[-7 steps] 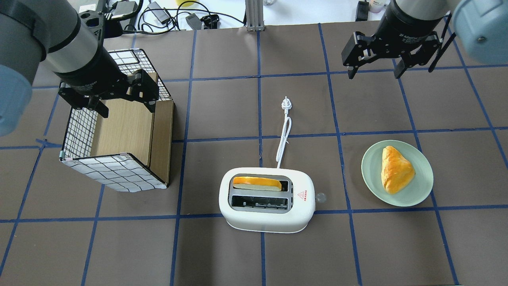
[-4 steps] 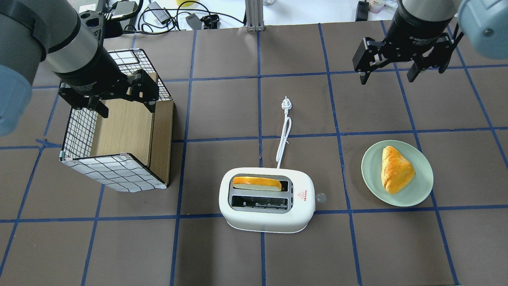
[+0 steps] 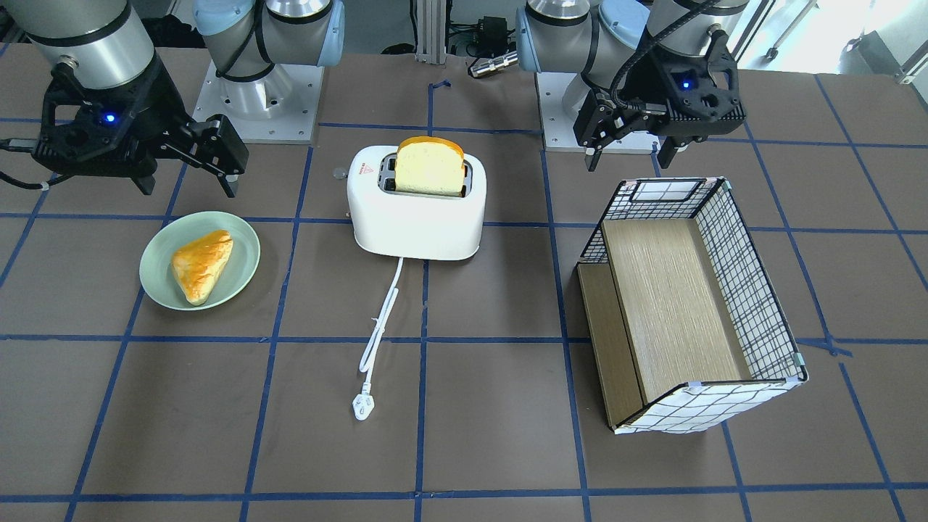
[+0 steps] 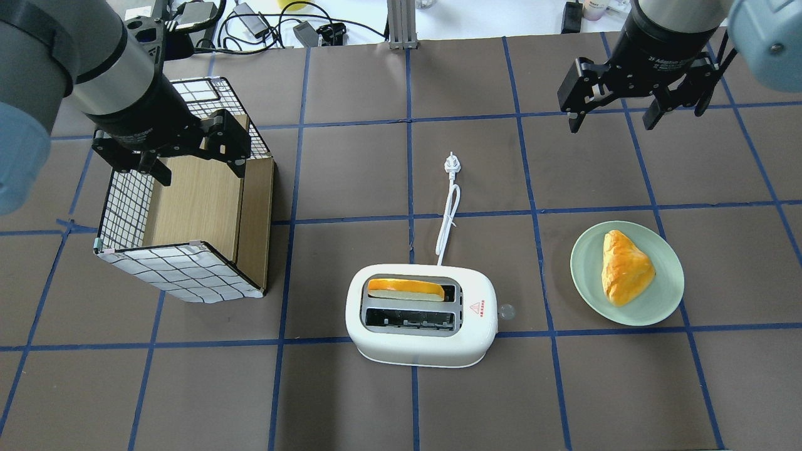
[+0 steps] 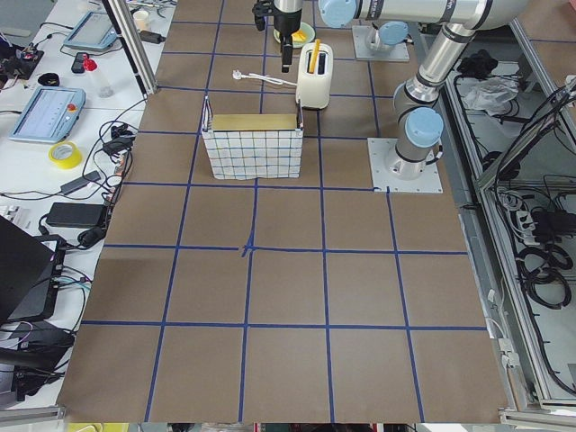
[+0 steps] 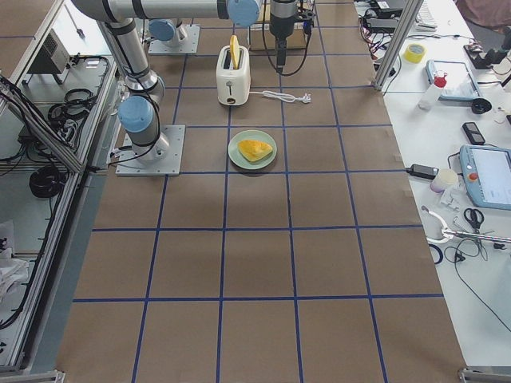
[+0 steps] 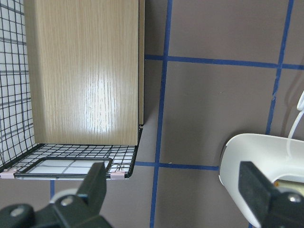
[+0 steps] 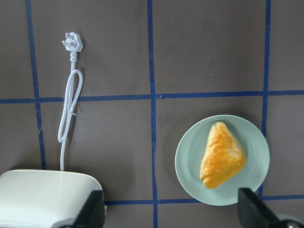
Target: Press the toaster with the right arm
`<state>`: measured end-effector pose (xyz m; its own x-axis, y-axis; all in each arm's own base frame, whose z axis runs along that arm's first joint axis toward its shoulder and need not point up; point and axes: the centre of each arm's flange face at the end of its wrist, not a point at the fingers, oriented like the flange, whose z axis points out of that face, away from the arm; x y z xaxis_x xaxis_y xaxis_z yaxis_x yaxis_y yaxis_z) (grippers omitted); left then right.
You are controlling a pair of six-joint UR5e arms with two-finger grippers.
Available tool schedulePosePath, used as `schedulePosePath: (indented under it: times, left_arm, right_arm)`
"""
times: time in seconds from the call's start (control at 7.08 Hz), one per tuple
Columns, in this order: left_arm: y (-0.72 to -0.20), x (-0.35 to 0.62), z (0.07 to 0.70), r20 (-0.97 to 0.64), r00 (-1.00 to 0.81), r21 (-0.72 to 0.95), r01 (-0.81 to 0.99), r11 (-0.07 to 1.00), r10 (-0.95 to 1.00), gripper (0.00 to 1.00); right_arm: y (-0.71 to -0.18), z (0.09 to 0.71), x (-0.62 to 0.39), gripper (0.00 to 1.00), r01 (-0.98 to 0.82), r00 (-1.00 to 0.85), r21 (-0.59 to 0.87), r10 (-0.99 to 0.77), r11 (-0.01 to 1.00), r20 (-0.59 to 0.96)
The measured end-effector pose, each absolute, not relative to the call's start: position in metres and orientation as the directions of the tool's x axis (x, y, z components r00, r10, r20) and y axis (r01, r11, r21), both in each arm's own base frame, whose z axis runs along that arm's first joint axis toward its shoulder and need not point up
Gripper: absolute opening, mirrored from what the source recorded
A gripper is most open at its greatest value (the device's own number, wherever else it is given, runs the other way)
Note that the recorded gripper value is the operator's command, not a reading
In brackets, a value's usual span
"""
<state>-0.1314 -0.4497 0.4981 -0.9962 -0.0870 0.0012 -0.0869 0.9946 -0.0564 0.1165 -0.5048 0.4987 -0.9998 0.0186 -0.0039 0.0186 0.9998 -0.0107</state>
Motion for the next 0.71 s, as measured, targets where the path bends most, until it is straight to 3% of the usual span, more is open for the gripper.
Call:
schedulePosePath:
  times: [0.71]
  left_arm:
    - [-0.4497, -0.1314, 0.4979, 0.001, -0.996, -0.056, -0.087, 0.995, -0.087, 1.0]
  right_arm:
    - [-0.5049, 0.4989, 0.118, 1.0, 0.02, -1.0, -0.01, 0.02, 1.0, -0.015]
